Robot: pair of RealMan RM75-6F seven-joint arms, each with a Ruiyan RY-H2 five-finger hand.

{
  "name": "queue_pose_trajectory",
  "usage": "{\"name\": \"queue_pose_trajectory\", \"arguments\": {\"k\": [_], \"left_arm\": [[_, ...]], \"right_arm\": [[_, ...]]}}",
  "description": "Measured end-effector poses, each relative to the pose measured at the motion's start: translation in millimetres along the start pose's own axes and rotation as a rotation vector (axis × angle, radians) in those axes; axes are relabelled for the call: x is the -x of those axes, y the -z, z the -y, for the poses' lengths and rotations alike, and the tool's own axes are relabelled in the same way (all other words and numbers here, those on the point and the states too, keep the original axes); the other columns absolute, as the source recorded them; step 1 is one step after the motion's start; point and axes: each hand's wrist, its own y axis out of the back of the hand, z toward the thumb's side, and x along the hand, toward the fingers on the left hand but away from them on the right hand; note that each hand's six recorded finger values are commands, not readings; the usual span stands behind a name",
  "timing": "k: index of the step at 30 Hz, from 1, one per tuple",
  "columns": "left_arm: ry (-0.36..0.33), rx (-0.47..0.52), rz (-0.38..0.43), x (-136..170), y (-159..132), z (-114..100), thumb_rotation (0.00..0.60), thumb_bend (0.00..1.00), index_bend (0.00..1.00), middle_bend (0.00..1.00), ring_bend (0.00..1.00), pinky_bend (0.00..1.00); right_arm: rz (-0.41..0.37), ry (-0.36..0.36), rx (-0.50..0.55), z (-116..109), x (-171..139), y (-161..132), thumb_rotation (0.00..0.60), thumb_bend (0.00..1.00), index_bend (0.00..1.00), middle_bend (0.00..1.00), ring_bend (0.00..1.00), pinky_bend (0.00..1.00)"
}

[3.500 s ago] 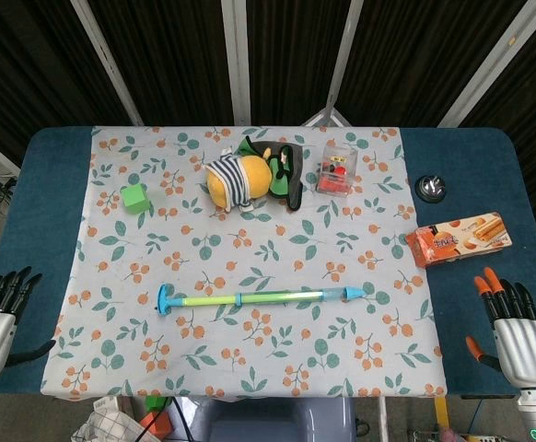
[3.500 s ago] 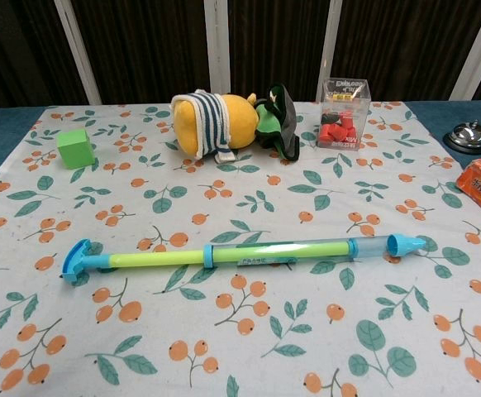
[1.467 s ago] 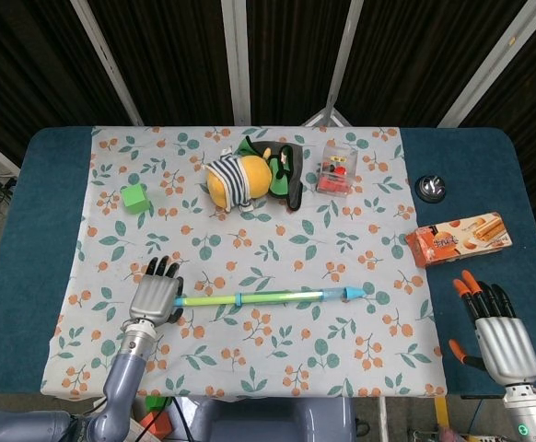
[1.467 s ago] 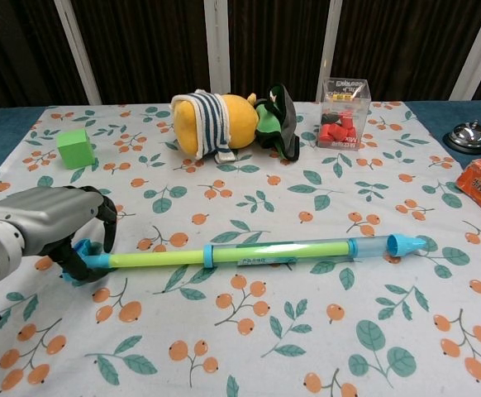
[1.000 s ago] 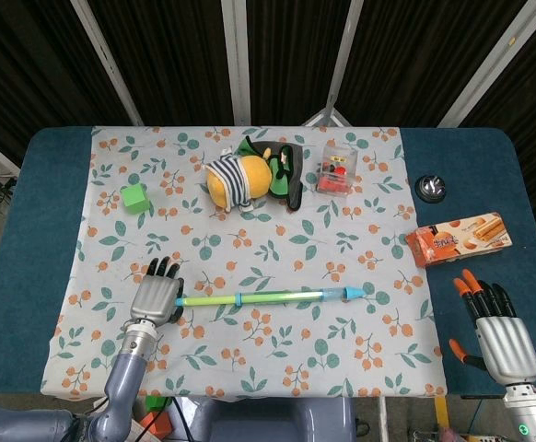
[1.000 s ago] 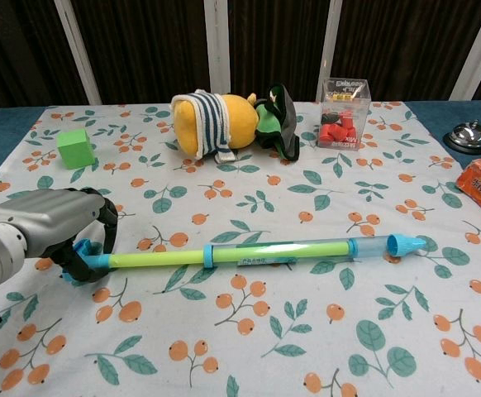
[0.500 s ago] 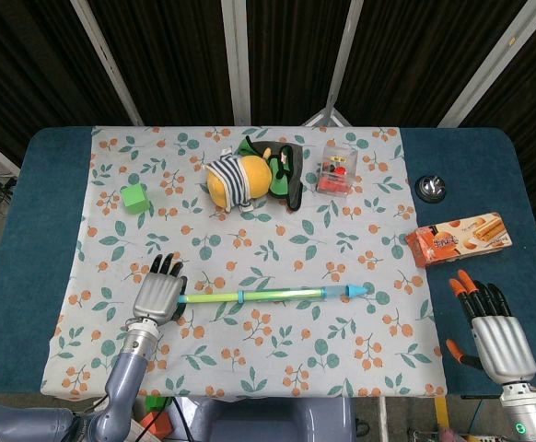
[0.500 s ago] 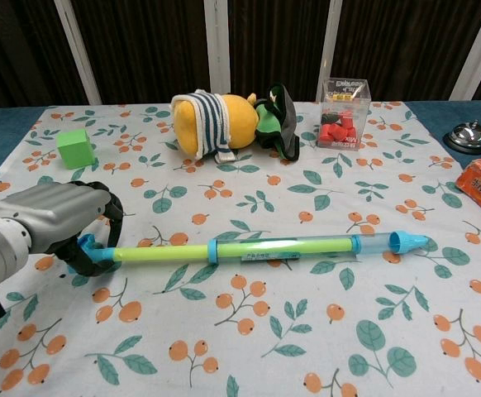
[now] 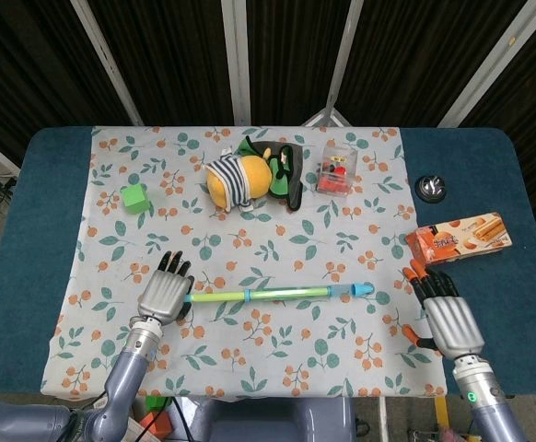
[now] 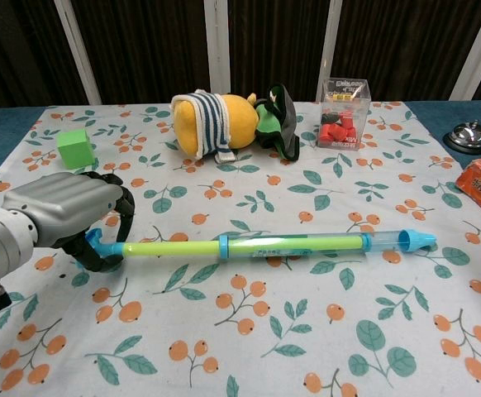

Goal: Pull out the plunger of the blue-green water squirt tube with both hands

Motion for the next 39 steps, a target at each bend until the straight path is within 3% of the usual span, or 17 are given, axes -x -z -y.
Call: {"name": "queue_pose_trajectory", "arguments": {"k": [6, 13, 34, 39], "left_arm": [[-0.006, -0.012, 0.009, 1.2, -1.8, -4.9, 0.600, 0.56, 0.58, 0.17, 0.00, 0.00], [-0.001, -0.020, 0.004, 1.5, 2.0, -4.8, 0.600, 0.56, 0.58, 0.17, 0.00, 0.00], [0.009, -0.008, 0.008, 2.3, 4.6, -5.5, 0.600, 0.56, 0.58, 0.17, 0.00, 0.00], [0.008, -0.009, 0.009, 2.8, 4.0, -5.5, 0.600, 0.56, 0.58, 0.17, 0.00, 0.00]], "right_arm": [[-0.023, -0.034, -0.024, 11.3, 27.1, -30.4, 0.600, 0.31, 0.13, 0.00, 0.00, 0.00], [-0.012, -0.086, -0.035, 34.0, 50.7, -58.2, 0.600, 0.31, 0.14, 0.00, 0.00, 0.00], [0.123, -0.174, -0.075, 65.2, 79.6, -51.1, 0.600, 0.31, 0.21, 0.00, 0.00, 0.00], [0.134, -0.192, -0.092, 70.8, 79.8, -48.2, 0.600, 0.31, 0.33, 0.00, 0.00, 0.00]]}}
